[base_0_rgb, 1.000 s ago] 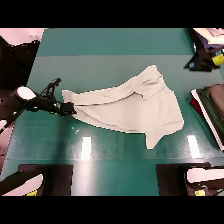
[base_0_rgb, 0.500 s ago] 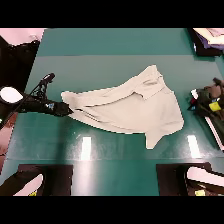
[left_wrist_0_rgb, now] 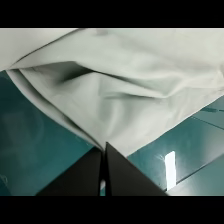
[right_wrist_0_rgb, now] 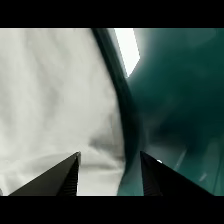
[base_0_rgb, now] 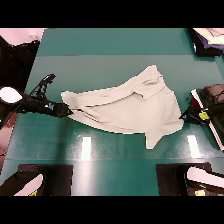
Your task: Fold the shirts.
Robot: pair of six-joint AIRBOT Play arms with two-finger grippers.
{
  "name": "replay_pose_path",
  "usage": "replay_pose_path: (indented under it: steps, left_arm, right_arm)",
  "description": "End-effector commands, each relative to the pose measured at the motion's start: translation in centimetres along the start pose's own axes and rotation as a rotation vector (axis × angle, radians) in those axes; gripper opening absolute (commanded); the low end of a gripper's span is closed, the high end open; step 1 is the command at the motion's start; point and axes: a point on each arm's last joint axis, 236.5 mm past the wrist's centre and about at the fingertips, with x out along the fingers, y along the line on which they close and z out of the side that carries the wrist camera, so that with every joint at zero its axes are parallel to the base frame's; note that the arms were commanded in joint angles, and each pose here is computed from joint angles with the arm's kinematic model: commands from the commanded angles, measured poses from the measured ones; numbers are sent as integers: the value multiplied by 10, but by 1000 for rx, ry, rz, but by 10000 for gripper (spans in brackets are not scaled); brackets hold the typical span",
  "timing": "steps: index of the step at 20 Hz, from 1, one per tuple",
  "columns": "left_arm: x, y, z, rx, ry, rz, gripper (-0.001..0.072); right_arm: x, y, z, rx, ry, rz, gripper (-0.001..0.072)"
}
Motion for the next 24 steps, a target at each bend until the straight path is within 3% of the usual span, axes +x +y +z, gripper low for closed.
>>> replay_pose_path:
  steps: [1, 2, 5, 6, 9, 14, 18, 21, 24]
  left_arm:
    - [0, 0, -1, -2, 5, -2, 29]
    - [0, -1, -2, -2, 9, -2, 29]
    - [0, -1, -4, -9, 15, -5, 29]
    - [-1, -1, -3, -33, 13, -5, 29]
    - [-18, -12, 21, -43, -57, -7, 28]
    - [-146, -95, 117, 206, -380, -29, 28]
    - [-312, -196, 148, 470, -787, -31, 29]
    - [-422, -263, 117, 637, -1064, -38, 28]
    - [-491, -301, 69, 699, -1279, -74, 28]
  right_arm:
    - [13, 6, -3, -25, 32, -4, 430]
    - [14, 6, -2, -28, 32, -5, 396]
    - [9, 10, 2, -55, -3, -14, 40]
    - [3, 13, 4, -64, -29, -17, 19]
    - [-37, 42, 22, -109, -178, 23, 18]
    - [-224, 186, 61, -304, -728, 318, 18]
    - [-388, 264, 5, -556, -1155, 309, 17]
    - [-473, 307, -69, -715, -1408, 286, 17]
    - [-522, 319, -127, -770, -1585, 199, 17]
